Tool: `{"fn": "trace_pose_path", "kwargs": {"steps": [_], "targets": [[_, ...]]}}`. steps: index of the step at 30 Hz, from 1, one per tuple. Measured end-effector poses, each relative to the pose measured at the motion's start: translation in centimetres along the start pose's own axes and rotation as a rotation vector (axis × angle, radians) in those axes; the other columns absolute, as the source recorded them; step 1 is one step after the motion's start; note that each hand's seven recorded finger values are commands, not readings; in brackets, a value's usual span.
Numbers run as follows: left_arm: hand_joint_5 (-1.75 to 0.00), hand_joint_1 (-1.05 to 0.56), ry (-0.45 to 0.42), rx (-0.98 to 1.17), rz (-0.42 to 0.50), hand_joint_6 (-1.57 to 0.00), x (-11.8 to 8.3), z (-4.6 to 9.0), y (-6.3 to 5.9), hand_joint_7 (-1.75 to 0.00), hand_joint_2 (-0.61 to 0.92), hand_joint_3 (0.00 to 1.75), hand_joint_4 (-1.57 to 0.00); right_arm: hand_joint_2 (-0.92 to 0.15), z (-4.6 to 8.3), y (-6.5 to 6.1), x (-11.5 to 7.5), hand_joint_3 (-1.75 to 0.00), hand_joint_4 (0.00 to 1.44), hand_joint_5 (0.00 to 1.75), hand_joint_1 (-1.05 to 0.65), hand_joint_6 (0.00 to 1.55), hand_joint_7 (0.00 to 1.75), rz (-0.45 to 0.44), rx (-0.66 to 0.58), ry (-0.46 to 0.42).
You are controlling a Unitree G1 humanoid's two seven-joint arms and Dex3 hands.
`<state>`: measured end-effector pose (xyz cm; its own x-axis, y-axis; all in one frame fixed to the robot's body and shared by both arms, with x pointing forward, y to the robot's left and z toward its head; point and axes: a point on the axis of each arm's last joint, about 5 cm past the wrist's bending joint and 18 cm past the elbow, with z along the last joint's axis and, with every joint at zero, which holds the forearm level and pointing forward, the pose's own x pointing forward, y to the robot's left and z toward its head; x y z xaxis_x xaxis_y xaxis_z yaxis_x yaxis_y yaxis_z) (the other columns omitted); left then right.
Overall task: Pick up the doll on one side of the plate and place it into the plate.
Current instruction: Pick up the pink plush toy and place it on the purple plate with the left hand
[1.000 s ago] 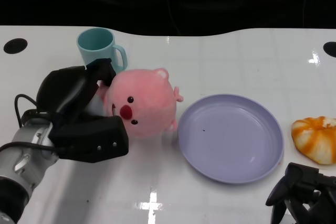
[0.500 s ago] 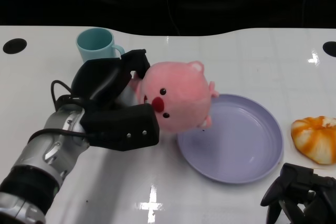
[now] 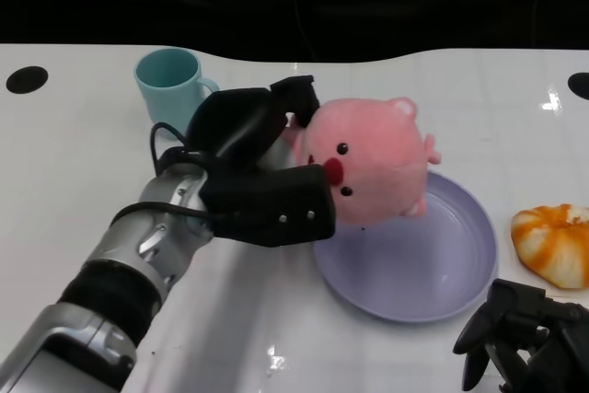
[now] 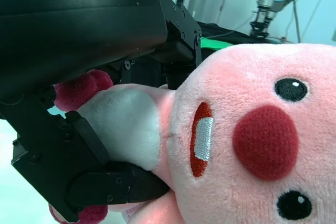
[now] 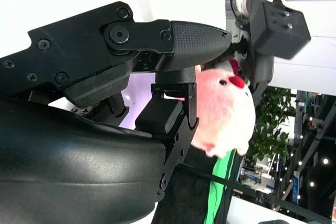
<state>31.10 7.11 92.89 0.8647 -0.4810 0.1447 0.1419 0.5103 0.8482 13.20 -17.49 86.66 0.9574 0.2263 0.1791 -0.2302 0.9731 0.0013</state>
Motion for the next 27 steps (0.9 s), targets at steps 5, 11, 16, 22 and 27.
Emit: {"fn": "trace_pose_path", "kwargs": {"steps": [5,11,16,22,27], "targets": [[-1.75,-0.18,-0.001,-0.026,-0.027,-0.76,0.3,0.8,-0.9,-1.75,0.43,1.23,-0.95,-0.89,0.0,0.0,0.0,-0.49,0.87,1.54,-0.76,0.83,1.22,-0.001,0.001,0.000],[-1.75,-0.18,-0.004,-0.019,-0.063,-0.72,1.2,2.2,-1.4,-1.75,0.45,1.16,-0.92,-0.90,0.0,0.0,0.0,-0.47,0.86,1.53,-0.77,0.83,1.22,0.000,-0.013,-0.010],[-1.75,-0.19,-0.025,-0.012,-0.099,-0.71,1.8,3.3,-2.0,-1.75,0.45,1.11,-0.92,-0.91,0.1,0.1,-0.1,-0.46,0.86,1.54,-0.78,0.83,1.21,0.000,-0.012,-0.012],[-1.75,-0.19,-0.006,-0.011,-0.159,-0.71,1.8,3.7,-3.0,-1.75,0.47,1.04,-0.92,-0.92,0.1,0.4,-0.3,-0.44,0.85,1.53,-0.78,0.83,1.21,0.004,-0.014,-0.005],[-1.75,-0.20,0.007,-0.005,-0.199,-0.72,2.3,4.4,-3.3,-1.75,0.49,1.01,-0.92,-0.92,0.4,0.4,-0.4,-0.42,0.85,1.53,-0.79,0.83,1.20,0.002,-0.017,-0.013]]}}
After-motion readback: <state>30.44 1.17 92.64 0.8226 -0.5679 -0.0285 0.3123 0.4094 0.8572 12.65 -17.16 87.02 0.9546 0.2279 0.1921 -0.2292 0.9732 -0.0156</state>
